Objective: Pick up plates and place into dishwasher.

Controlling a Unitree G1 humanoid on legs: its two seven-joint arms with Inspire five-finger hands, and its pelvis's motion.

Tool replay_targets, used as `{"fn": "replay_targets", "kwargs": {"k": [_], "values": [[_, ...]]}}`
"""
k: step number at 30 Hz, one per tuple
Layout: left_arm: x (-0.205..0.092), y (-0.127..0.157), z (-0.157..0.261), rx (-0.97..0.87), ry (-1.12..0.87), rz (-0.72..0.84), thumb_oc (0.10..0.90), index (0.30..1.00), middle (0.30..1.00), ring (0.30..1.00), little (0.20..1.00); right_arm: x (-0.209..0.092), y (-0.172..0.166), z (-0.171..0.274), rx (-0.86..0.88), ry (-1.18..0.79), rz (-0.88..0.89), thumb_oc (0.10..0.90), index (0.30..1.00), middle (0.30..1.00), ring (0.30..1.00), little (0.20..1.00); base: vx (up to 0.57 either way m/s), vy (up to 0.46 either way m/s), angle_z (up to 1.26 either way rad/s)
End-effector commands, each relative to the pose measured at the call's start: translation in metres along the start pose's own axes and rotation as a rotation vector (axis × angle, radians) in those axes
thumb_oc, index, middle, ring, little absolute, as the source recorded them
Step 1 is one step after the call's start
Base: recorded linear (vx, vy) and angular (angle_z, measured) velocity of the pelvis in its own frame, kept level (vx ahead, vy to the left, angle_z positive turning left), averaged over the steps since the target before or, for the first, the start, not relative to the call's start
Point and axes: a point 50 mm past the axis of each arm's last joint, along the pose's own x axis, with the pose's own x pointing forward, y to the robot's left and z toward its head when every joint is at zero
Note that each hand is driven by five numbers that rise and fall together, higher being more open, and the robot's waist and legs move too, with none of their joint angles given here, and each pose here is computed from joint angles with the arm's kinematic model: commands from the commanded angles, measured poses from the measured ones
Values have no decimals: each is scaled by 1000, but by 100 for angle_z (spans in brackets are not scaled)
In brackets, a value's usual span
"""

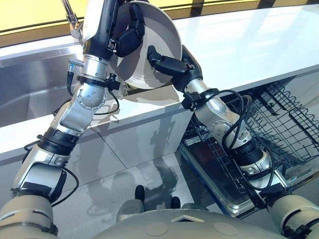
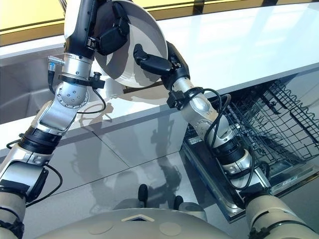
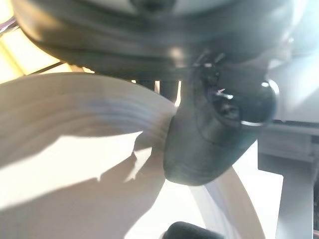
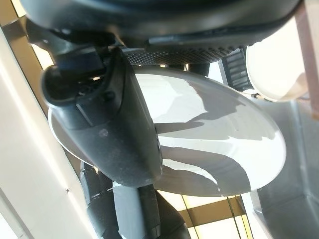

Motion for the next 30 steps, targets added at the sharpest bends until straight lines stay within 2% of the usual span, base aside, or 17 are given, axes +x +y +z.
{"fn": "replay_targets", "kwargs": {"k": [1,3,4,12,19,24,30], "values": [[2,-4,16,-265,-59,20,383,542,542,542,483,6,32,74,117,-412,163,100,300,300,300,200,0,0,0],[2,-3,10,-282,-20,27,589,719,719,719,689,6,29,75,112,-417,152,100,300,300,300,200,-11,11,-5],[1,-2,5,-293,16,34,800,900,900,900,900,6,27,76,100,-420,143,100,300,300,300,200,-11,19,-9],[-1,20,-17,-247,123,122,800,900,900,900,900,0,5,86,-64,-485,49,100,300,300,300,200,-3,29,-13],[-4,49,-29,-123,158,204,800,900,900,900,900,-15,-25,104,-256,-582,-101,100,300,300,300,200,17,41,-13],[-10,63,-34,-76,178,232,800,900,900,900,900,-32,-52,120,-456,-669,-271,100,300,300,300,200,10,25,-15],[-16,78,-39,-18,206,253,800,900,900,900,900,-54,-89,131,-596,-704,-479,100,300,300,300,200,10,14,-7]]}}
